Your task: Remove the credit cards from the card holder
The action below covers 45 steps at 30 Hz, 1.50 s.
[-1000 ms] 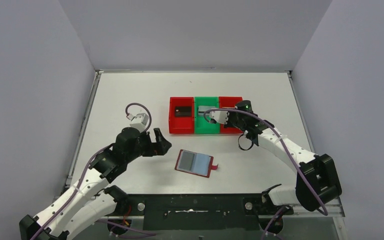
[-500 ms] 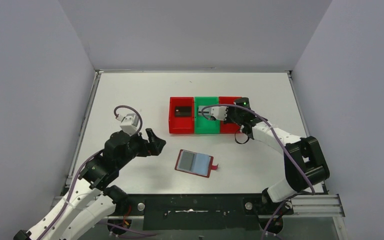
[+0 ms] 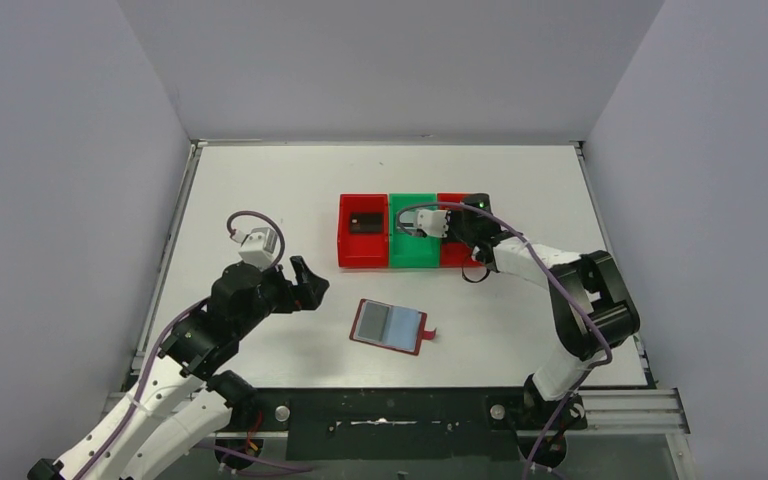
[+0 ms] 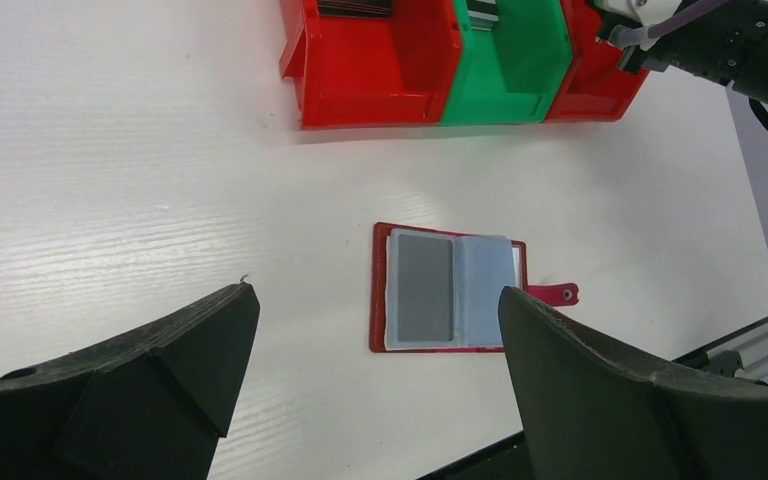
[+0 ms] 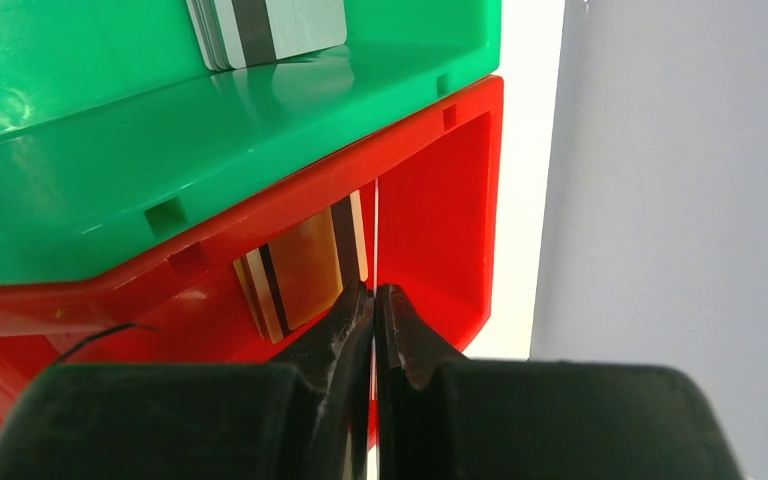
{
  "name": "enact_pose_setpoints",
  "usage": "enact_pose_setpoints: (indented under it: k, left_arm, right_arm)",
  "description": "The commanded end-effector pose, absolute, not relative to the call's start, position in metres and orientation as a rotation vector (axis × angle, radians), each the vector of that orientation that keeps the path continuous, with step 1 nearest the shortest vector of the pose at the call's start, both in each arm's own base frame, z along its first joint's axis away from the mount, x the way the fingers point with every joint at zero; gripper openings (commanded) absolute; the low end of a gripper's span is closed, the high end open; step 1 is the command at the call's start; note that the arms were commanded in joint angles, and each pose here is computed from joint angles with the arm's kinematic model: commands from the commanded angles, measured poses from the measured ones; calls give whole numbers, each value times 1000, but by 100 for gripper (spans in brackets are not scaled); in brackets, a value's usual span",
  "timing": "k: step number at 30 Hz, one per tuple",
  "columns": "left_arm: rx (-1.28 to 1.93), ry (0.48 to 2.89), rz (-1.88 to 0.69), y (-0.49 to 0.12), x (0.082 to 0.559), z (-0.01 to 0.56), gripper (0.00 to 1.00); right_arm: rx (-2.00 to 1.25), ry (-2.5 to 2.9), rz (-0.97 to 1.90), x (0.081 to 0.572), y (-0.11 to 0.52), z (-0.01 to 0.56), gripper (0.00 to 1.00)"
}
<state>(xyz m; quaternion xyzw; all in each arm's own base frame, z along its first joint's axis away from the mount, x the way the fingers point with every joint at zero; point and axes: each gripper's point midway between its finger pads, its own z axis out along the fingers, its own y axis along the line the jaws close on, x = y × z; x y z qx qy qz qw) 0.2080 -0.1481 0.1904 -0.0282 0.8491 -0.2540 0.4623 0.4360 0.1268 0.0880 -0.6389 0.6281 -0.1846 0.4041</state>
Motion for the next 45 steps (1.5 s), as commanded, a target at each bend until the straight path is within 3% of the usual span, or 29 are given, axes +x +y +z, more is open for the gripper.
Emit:
enact_pose_setpoints:
  k: [1, 23, 27, 37, 45]
  left_arm:
    - [-93, 2037, -637, -147, 213, 205, 92]
    - [-68, 2059, -651, -153, 213, 201, 92]
    - [-66, 2059, -654, -153, 213, 201, 92]
    - [-52, 2064, -667, -156, 212, 200, 92]
    - [-41, 2098, -660, -158, 211, 188, 92]
  right_arm:
    - [-1527, 1524, -526, 461, 128, 117, 0]
    - [-1483, 1602, -460, 465, 123, 90, 13]
    - [-1483, 1609, -446, 463, 123, 89, 21]
    - [-1436, 1603, -371, 453, 123, 111, 35]
    - [-1218, 1556, -323, 437, 125, 169, 44]
